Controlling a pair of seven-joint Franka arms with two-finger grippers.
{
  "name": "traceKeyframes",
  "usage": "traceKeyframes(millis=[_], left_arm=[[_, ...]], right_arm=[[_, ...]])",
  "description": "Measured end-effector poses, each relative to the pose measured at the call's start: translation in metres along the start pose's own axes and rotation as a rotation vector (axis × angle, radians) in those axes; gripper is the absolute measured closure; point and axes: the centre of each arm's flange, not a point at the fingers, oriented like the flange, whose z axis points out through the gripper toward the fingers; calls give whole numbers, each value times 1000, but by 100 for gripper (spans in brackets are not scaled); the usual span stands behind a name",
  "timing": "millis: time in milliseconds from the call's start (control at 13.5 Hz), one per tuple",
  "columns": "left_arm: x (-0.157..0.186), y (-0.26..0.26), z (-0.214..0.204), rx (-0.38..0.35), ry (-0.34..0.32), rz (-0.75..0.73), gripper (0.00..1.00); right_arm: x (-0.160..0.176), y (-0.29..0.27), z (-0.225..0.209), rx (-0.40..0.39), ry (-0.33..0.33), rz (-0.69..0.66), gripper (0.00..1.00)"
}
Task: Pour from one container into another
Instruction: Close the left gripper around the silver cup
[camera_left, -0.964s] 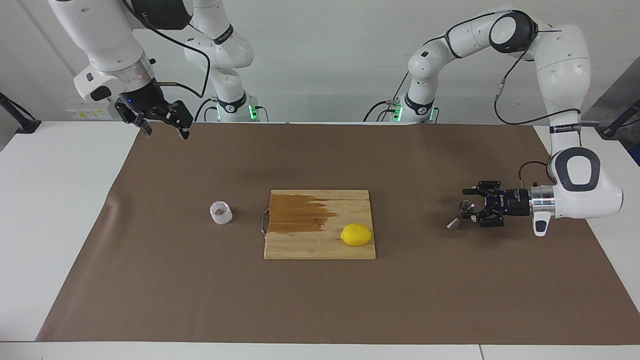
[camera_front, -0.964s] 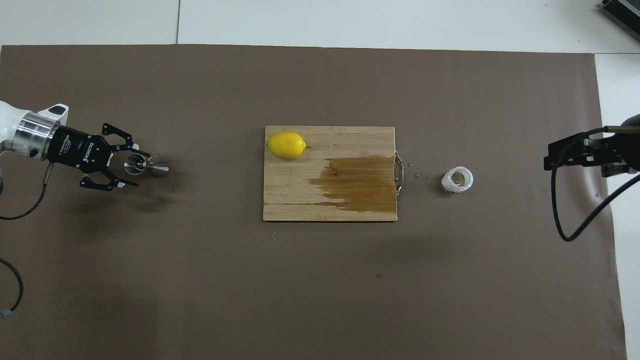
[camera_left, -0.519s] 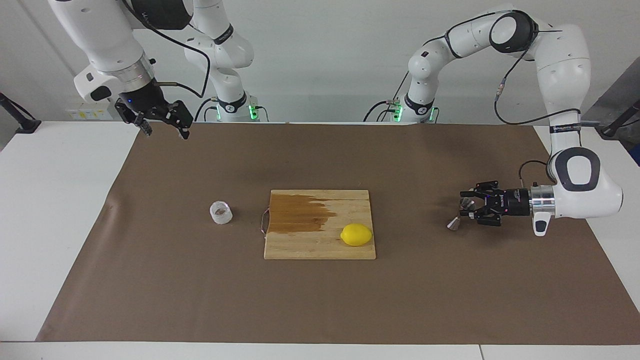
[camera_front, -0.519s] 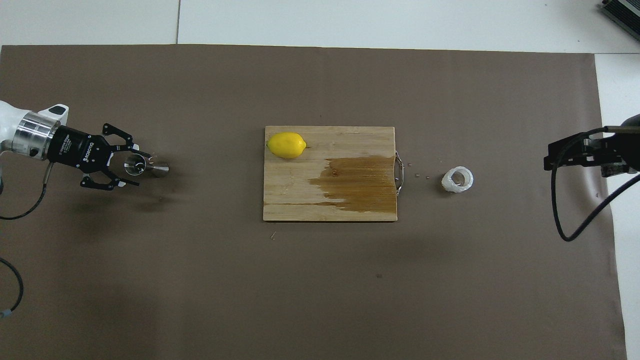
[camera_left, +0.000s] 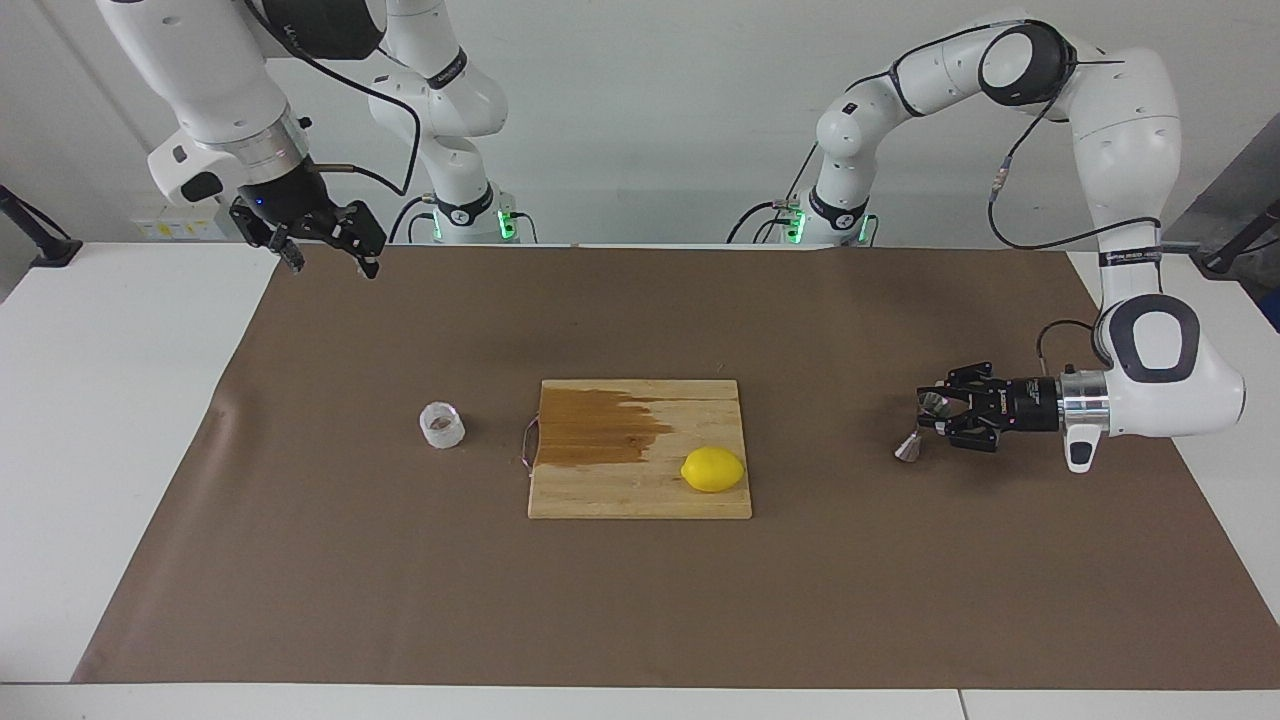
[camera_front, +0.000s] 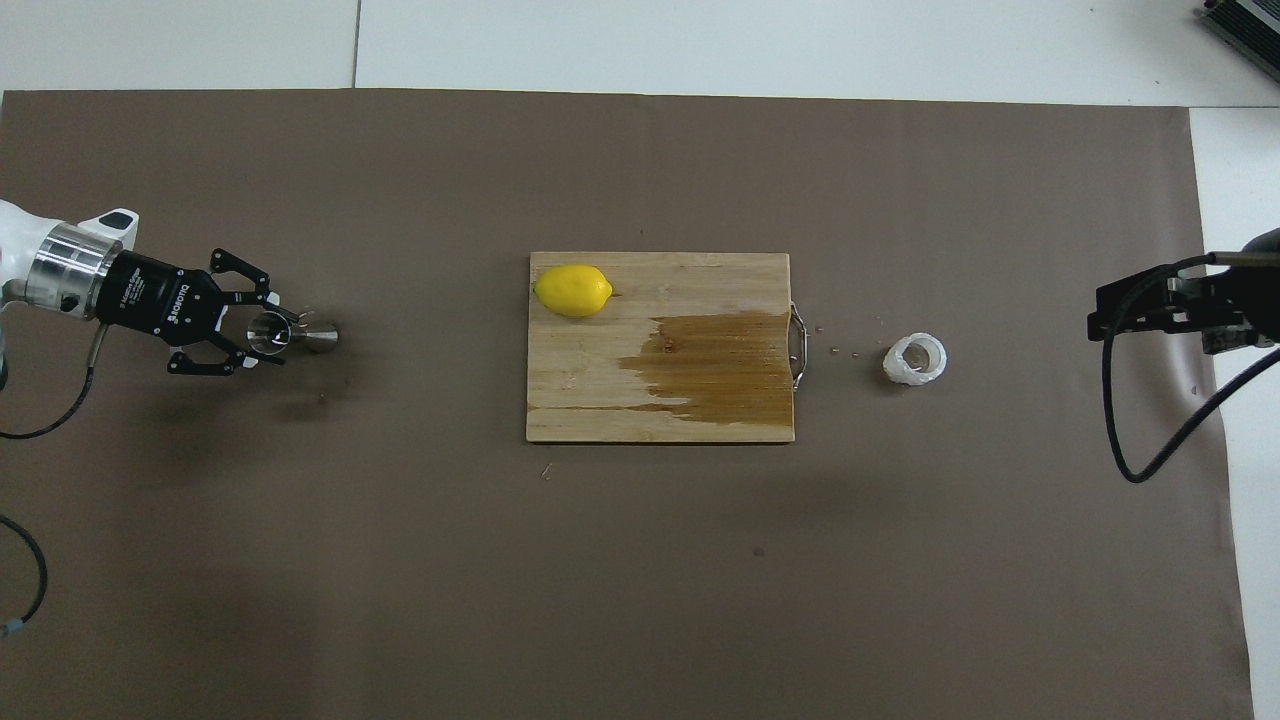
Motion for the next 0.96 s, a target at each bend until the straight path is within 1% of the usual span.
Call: traceKeyframes(millis=[297,593,964], left_arm=[[-2,1,1,1,-2,1,50],[-11,6,7,5,-9,0,50],[-21,14,11,-12,-24,-1,50]], right_arm=[[0,0,0,0,0,0,0],[0,0,0,0,0,0,0],[0,0,0,0,0,0,0]])
